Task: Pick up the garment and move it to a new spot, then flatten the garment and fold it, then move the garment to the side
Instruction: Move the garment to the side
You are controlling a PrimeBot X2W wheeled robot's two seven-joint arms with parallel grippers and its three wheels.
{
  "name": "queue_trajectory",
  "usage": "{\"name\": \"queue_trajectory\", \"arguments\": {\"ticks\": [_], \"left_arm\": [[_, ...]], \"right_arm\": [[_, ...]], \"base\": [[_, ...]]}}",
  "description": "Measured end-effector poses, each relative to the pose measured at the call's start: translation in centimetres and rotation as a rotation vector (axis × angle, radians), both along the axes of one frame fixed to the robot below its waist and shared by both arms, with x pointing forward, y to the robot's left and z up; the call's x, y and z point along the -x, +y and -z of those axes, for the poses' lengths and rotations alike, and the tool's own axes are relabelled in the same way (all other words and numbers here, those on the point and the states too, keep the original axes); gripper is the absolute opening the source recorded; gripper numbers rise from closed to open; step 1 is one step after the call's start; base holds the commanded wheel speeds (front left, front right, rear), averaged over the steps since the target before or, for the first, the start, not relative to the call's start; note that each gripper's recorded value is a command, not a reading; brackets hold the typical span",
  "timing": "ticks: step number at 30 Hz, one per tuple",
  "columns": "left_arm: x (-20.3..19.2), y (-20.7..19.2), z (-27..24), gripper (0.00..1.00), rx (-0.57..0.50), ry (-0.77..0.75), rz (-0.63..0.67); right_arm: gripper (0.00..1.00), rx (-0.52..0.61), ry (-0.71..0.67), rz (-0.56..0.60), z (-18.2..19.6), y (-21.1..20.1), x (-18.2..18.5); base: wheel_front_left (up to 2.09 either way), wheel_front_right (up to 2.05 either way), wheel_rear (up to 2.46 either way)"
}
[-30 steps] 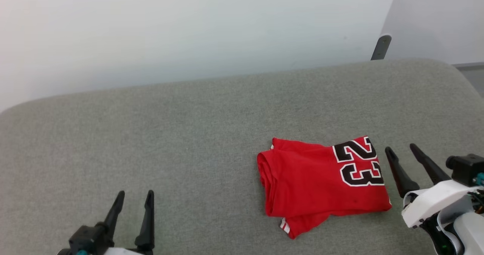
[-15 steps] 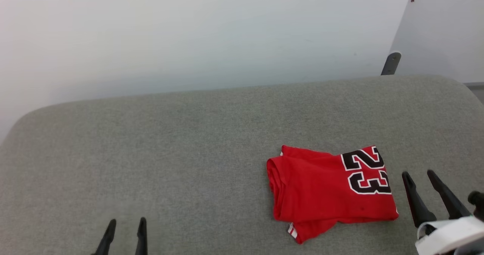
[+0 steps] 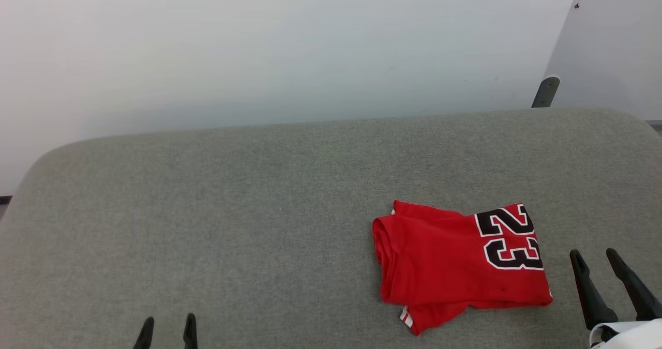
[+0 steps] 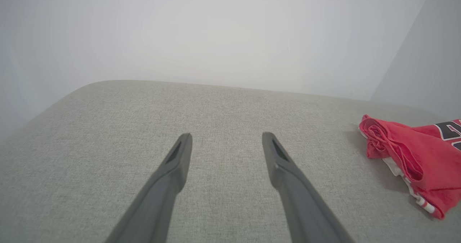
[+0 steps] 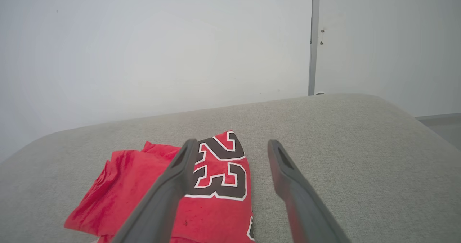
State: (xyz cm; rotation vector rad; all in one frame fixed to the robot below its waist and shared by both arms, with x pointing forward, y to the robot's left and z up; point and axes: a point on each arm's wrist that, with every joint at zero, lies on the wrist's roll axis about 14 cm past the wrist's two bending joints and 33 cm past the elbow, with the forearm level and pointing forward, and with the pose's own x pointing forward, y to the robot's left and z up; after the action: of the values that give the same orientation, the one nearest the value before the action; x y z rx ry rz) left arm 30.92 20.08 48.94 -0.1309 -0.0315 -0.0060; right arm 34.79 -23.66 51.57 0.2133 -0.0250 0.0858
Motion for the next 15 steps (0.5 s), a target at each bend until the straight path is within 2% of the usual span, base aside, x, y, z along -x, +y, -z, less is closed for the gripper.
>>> {"name": "queue_trajectory", "arguments": {"ticks": [15], "left_arm": [[-0.23, 0.15, -0.20, 1.00, -0.014, -0.005, -0.006]], "right_arm": [[1.00, -0.014, 0.013, 0.005, -0.03, 0.49, 0.00]], "base": [[0.00, 0.00, 0.00]]}}
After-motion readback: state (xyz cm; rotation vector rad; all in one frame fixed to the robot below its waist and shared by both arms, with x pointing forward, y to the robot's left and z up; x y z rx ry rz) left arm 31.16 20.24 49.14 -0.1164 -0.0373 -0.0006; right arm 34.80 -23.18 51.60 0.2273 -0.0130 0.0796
